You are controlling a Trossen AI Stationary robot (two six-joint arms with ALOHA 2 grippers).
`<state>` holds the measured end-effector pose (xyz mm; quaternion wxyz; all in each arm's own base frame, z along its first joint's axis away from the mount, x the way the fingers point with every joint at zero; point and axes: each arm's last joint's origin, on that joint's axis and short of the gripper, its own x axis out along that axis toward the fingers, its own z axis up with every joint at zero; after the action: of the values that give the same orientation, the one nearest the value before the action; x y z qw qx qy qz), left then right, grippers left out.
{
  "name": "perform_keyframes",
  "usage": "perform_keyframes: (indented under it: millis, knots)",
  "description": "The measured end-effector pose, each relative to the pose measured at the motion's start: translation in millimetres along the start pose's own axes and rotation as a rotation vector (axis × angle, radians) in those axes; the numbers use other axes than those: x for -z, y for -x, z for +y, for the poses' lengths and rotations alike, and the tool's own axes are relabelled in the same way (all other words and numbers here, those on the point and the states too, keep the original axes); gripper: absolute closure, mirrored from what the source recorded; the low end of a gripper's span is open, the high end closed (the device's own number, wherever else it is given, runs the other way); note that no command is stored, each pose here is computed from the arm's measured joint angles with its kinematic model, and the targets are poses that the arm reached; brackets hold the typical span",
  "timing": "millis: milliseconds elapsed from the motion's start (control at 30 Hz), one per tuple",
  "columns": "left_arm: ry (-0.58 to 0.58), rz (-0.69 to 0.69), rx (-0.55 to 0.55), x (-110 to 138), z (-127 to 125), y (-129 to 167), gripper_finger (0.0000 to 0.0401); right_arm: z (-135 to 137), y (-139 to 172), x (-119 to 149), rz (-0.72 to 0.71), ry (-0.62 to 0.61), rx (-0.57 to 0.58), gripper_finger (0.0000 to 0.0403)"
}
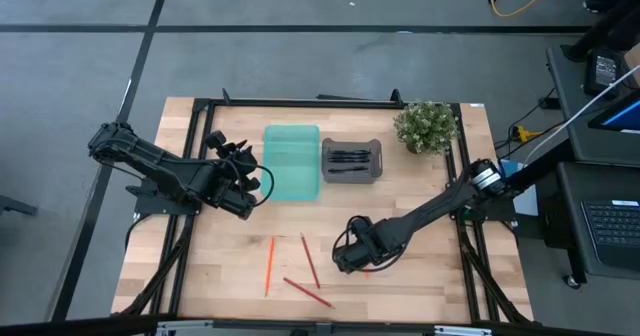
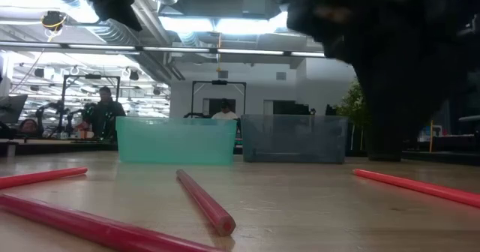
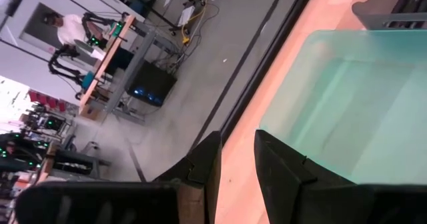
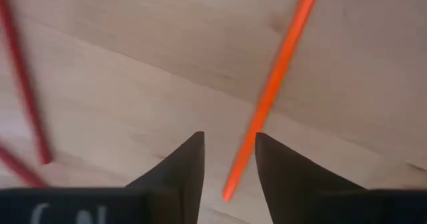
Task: Sort pens & pencils
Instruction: Put the orange pencil into the green bin
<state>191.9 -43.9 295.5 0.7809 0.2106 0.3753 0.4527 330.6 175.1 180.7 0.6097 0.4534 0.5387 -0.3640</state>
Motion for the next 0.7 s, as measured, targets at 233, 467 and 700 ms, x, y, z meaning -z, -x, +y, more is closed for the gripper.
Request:
perform_keyframes:
  millis: [233,467,700]
  knots:
    - [-0.002,-0.004,-0.005,0,0,0,0.0316,-5,-18,1,0.039,0.018,0.111,0.0268]
    - [0.001,-0.005,-0.005,0,0,0,0.0316,-6,-20,0,0.026,0.027,0.132,0.0268]
    - [0.006,-0.006,-0.004,0,0,0,0.0316,-6,-20,-3,-0.018,0.025,0.128,0.0268]
